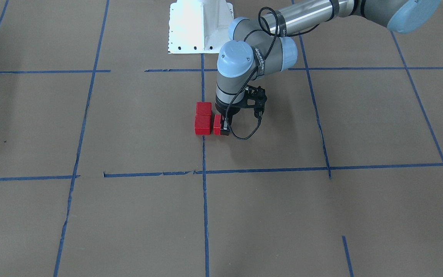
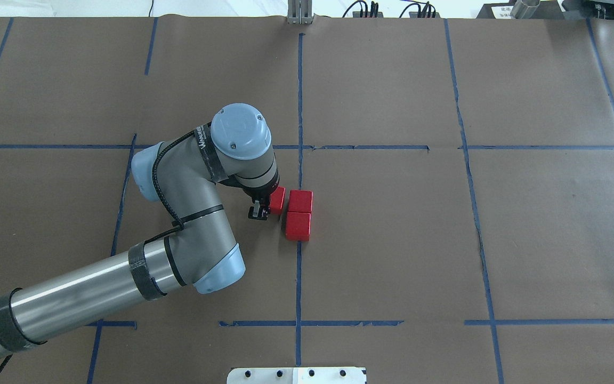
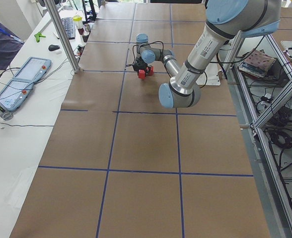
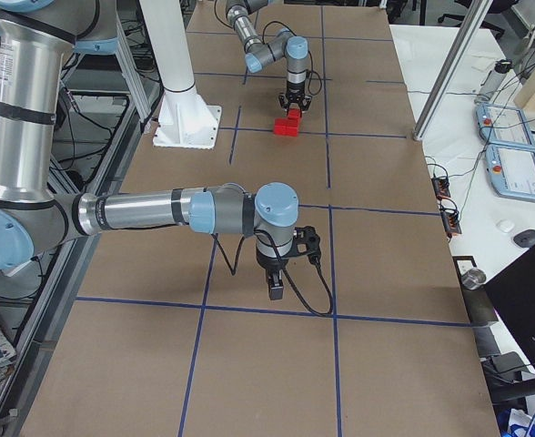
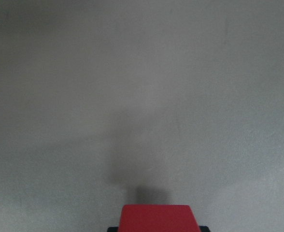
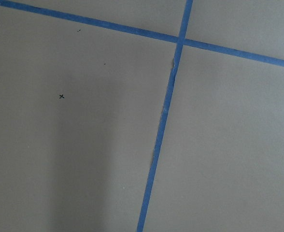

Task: Form red blocks into L shape at center
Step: 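Set the cube beside the farther placed cube, on the side nearer the left arm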

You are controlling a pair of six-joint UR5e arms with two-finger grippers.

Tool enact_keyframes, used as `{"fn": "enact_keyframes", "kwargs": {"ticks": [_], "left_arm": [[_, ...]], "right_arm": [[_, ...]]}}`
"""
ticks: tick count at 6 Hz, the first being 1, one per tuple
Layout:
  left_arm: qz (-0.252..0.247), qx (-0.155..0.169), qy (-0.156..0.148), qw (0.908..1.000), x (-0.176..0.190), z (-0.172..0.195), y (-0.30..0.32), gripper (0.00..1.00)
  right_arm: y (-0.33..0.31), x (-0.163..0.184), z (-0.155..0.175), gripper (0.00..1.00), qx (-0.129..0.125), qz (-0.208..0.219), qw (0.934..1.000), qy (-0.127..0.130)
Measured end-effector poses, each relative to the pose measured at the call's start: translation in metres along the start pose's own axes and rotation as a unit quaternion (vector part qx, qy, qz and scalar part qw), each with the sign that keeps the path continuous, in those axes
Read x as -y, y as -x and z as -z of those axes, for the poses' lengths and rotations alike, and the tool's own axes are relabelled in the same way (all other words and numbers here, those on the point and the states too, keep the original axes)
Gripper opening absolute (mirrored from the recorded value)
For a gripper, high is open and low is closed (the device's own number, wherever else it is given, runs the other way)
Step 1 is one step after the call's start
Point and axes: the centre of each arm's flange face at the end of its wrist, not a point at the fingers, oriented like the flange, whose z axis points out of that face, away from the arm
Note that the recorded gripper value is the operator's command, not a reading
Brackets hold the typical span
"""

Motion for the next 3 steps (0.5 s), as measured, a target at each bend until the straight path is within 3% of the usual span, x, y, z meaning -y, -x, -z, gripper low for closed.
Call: {"fn": "enact_keyframes", "kwargs": {"ticks": [2,3], "left_arm": [[0.001,-0.003,0.005,1.0,-0.0023,0.0015,-0.0009,0.41],[-0.005,-0.003,0.007,1.0,-0.003,0.0017,-0.0007,0.99]], "right_arm": [[0.0006,0.0001,0.0007,1.0,0.0,0.001,1.0,-0.001],[0.0008,0.0002,0.0009,1.0,0.0,0.001,1.0,-0.001]]}}
